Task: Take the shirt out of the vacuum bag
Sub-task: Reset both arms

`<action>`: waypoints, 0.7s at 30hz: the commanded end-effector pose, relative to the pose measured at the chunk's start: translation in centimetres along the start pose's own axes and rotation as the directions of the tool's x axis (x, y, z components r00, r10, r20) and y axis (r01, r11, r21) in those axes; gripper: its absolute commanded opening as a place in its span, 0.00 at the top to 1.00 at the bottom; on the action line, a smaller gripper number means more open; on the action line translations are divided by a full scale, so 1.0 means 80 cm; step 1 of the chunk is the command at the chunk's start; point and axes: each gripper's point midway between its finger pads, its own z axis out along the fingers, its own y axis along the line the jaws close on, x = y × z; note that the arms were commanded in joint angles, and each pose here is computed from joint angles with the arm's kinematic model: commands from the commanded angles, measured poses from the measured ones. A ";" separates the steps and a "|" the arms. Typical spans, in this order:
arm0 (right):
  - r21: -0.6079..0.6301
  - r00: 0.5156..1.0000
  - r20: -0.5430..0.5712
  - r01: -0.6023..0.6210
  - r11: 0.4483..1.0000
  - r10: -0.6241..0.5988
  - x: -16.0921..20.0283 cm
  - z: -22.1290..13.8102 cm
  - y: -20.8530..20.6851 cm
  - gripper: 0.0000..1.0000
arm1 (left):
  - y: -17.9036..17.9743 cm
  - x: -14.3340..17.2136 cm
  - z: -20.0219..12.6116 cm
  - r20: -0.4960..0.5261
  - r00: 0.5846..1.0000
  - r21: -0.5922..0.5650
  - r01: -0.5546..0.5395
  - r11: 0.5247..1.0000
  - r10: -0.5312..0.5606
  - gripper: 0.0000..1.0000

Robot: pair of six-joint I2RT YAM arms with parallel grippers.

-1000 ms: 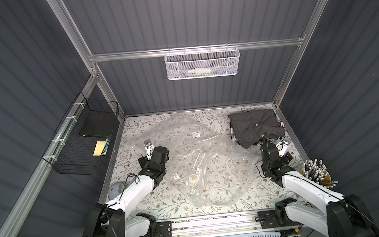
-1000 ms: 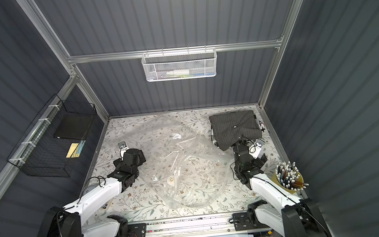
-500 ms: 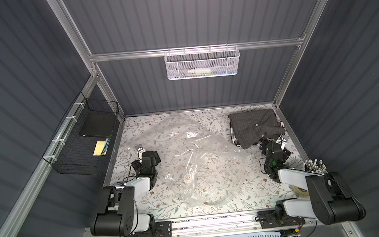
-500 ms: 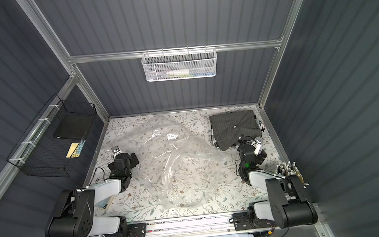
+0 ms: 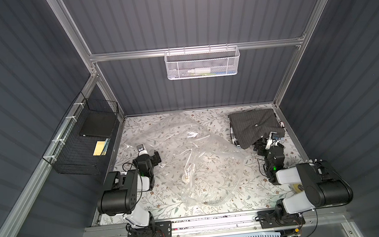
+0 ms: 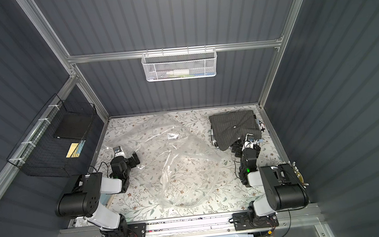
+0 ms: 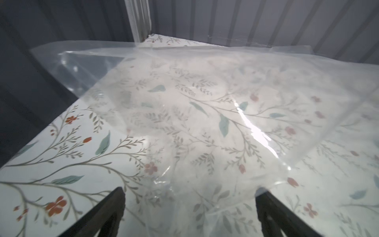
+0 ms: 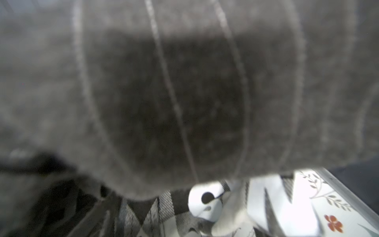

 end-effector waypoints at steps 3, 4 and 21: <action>-0.098 0.995 0.104 -0.001 0.995 0.012 -0.026 0.001 0.018 0.01 | -0.018 0.006 0.000 0.017 0.999 0.090 -0.051 0.995 0.049 0.01; -0.098 0.996 0.085 -0.008 0.995 0.016 -0.025 0.005 0.016 0.01 | -0.022 0.006 0.002 0.017 0.998 0.104 -0.065 0.992 0.064 0.01; -0.124 0.999 0.034 -0.010 0.992 0.015 -0.019 0.008 0.019 0.01 | -0.027 0.007 0.002 0.014 0.997 0.103 -0.079 0.992 0.078 0.00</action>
